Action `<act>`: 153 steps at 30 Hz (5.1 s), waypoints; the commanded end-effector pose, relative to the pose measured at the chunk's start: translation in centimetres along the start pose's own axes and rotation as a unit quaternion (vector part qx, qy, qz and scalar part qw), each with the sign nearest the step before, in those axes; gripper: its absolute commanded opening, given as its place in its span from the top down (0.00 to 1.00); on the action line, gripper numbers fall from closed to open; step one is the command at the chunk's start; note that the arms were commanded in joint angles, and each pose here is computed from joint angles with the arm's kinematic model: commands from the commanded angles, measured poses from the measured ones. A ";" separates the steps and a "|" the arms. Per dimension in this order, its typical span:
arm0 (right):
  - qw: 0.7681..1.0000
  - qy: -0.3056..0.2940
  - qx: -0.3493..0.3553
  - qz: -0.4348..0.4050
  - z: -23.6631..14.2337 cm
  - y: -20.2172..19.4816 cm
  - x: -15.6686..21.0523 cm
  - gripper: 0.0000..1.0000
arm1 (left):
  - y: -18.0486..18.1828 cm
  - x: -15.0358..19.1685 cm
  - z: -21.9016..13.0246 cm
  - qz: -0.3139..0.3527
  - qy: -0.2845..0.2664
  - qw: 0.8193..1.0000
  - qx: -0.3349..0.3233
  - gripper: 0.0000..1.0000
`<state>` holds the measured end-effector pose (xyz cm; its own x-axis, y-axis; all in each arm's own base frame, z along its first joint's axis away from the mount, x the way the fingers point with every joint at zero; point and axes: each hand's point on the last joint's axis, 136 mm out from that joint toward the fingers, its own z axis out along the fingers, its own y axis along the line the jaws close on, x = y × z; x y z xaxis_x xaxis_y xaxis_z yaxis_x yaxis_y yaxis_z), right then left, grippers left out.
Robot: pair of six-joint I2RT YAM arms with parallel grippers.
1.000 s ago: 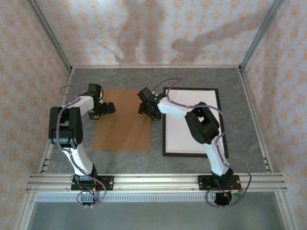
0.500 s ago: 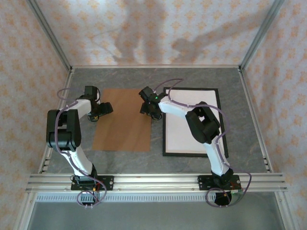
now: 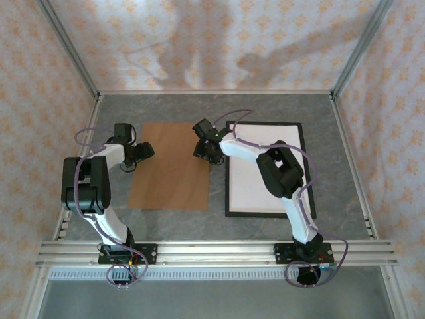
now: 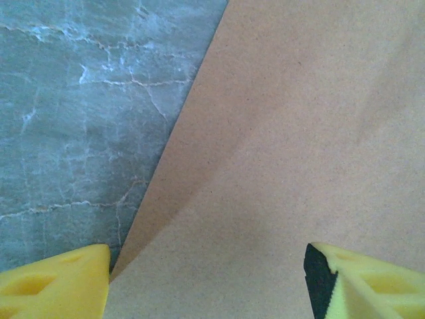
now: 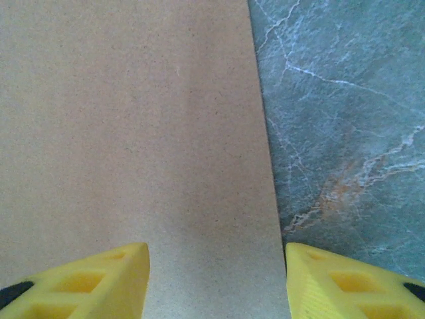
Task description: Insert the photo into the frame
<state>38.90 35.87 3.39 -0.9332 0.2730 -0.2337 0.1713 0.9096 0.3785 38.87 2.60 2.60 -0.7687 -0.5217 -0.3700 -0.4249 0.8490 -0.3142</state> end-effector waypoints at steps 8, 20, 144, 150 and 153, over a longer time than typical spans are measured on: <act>0.995 0.035 -0.098 0.013 2.0 3.5 1.6 0.41 | -5.0 4.2 -0.3 -0.034 0.066 0.988 0.135 0.33; 0.994 0.045 -0.096 0.040 1.9 2.0 1.7 0.24 | -8.2 2.3 -4.3 -0.073 0.028 0.973 0.216 0.36; 0.976 0.063 -0.196 0.070 -1.3 2.4 0.0 0.01 | -12.9 2.6 -18.0 -0.164 -0.034 0.904 0.392 0.28; 0.971 0.066 -0.221 0.071 -1.7 4.0 0.1 0.01 | -14.0 1.6 -20.4 -0.178 -0.044 0.886 0.425 0.28; 0.968 0.068 -0.231 0.071 -1.9 4.8 0.3 0.01 | -14.5 1.2 -21.5 -0.188 -0.048 0.877 0.439 0.28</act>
<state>40.20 34.31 5.46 -0.9131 0.3999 -0.0796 0.2591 0.7197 0.6441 34.53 -7.00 23.21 -0.5443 -0.8142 -0.2020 -0.1270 0.3180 -0.9395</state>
